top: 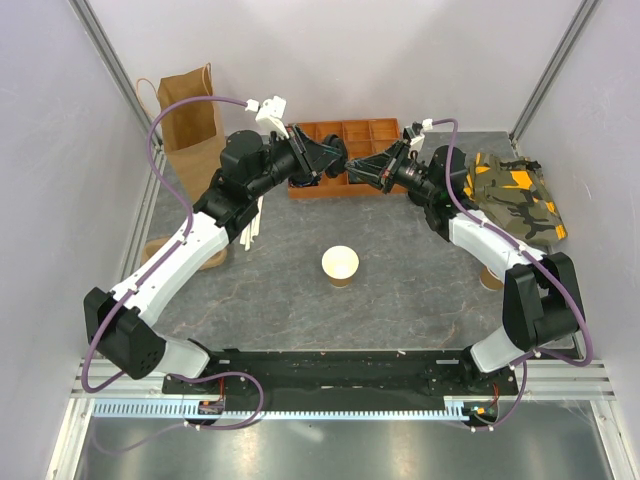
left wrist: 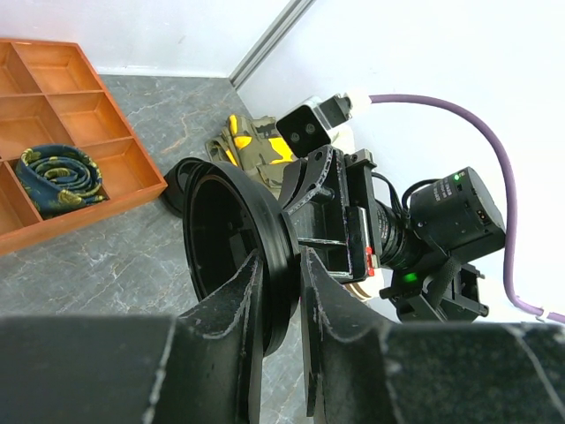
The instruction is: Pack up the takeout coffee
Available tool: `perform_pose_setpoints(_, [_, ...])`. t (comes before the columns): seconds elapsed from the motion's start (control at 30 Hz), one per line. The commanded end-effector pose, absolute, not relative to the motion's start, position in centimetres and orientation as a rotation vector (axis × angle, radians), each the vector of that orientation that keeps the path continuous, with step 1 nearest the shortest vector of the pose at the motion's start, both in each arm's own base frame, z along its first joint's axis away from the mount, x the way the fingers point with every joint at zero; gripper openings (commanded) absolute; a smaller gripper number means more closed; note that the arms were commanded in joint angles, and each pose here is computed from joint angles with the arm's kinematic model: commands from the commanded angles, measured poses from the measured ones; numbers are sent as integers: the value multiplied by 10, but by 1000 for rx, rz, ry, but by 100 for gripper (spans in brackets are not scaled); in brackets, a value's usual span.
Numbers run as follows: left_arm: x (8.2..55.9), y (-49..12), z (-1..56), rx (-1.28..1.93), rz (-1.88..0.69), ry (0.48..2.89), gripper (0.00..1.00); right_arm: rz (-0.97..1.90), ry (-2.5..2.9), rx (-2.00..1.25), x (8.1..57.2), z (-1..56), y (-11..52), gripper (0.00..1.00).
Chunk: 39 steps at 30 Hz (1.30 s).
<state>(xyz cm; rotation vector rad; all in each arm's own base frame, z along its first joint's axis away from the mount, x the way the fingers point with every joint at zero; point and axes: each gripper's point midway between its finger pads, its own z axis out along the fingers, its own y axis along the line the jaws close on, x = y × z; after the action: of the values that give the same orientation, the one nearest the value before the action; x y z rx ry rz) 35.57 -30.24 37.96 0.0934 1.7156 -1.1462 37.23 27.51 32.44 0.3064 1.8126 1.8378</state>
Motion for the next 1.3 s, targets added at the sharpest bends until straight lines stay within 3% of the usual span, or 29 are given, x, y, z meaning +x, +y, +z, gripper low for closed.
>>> perform_pose_setpoints(0.0, [353, -305, 392, 89, -1196, 1672, 4, 1840, 1771, 213, 370, 340, 277, 0])
perform_pose_setpoints(0.07, [353, -304, 388, 83, -1191, 1681, 15, 1803, 1805, 209, 371, 335, 277, 0])
perform_pose_setpoints(0.1, [353, -304, 387, 82, -1187, 1685, 30, 1790, 1814, 205, 371, 335, 277, 0])
perform_pose_setpoints(0.4, [347, -295, 373, 75, -1145, 1735, 99, 1696, 1861, 172, 373, 330, 262, 0])
perform_pose_setpoints(0.7, [325, -250, 324, 54, -1058, 1908, 100, 1430, 2083, 53, 367, 308, 222, 0])
perform_pose_setpoints(0.83, [296, -229, 305, 141, -1043, 1976, 100, 1181, 2203, -162, 350, 297, 205, 0])
perform_pose_setpoints(1.03, [235, -221, 300, 525, -1052, 2007, 100, 822, 2346, -578, 323, 269, 196, 0])
perform_pose_setpoints(1.27, [230, -201, 278, 577, -929, 2173, 100, 525, 2450, -1104, 282, 235, 215, 0])
